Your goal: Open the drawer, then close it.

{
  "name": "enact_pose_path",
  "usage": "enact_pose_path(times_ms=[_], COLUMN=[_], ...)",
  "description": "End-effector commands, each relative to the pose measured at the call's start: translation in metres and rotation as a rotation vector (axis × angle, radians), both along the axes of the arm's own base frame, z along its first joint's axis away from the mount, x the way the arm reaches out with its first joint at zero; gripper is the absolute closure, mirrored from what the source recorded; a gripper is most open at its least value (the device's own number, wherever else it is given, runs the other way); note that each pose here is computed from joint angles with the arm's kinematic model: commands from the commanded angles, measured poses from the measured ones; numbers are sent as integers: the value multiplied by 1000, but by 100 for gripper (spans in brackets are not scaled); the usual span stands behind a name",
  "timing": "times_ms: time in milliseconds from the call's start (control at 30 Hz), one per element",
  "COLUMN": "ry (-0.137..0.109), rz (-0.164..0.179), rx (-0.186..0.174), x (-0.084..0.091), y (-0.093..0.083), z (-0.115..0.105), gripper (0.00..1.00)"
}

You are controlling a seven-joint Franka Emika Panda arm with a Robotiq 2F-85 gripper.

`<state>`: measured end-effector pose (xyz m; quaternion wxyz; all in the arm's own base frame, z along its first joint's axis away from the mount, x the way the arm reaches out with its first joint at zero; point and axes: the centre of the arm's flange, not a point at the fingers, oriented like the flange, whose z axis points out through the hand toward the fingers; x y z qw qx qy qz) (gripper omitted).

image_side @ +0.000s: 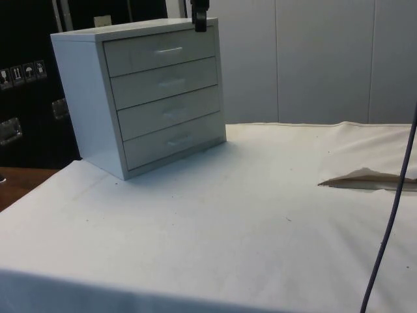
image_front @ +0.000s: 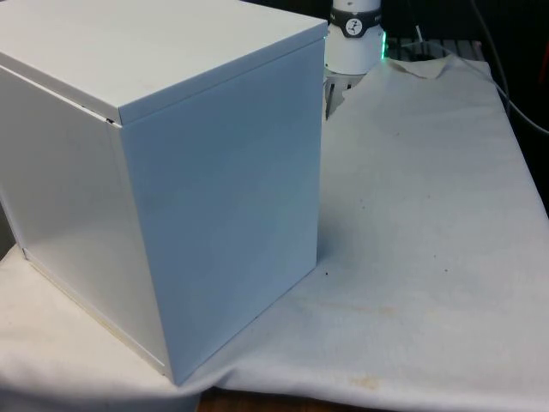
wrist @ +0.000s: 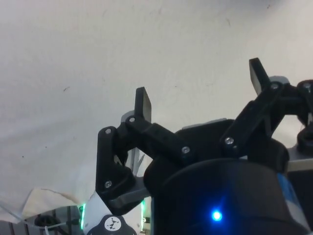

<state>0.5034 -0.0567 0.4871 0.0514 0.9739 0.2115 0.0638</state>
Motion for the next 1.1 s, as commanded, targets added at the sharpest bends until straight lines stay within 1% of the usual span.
enact_pose_path(times_ms=[0, 33, 67, 100, 267, 300, 367, 400, 433, 533, 600, 700, 733, 767, 933, 967, 1000, 1067], ry=[-13, -14, -2, -16, -22, -27, -29, -17, -33, -41, -48, -54, -43, -57, -69, -57, -72, -77], rz=[13, 20, 13, 26, 58, 71, 84, 79, 91, 109, 129, 149, 139, 156, 196, 188, 201, 218], rx=[-9, -10, -2, -11, -15, -16, -16, -11, -17, -18, -19, -23, -15, -24, -33, -24, -35, -39], x=[0, 0, 0, 0, 1, 2, 2, 2, 2, 2, 3, 3, 3, 3, 4, 4, 4, 5], y=[0, 0, 0, -1, 1, 1, 0, 1, 1, 1, 1, 1, 2, 2, 2, 3, 1, 1], z=[1, 0, 0, 1, -1, -2, -3, -3, -3, -5, -7, -11, -10, -11, -17, -17, -17, -18], gripper=[0, 0, 0, 0, 0, 0, 0, 0, 0, 0, 0, 0, 0, 0, 0, 0, 0, 0])
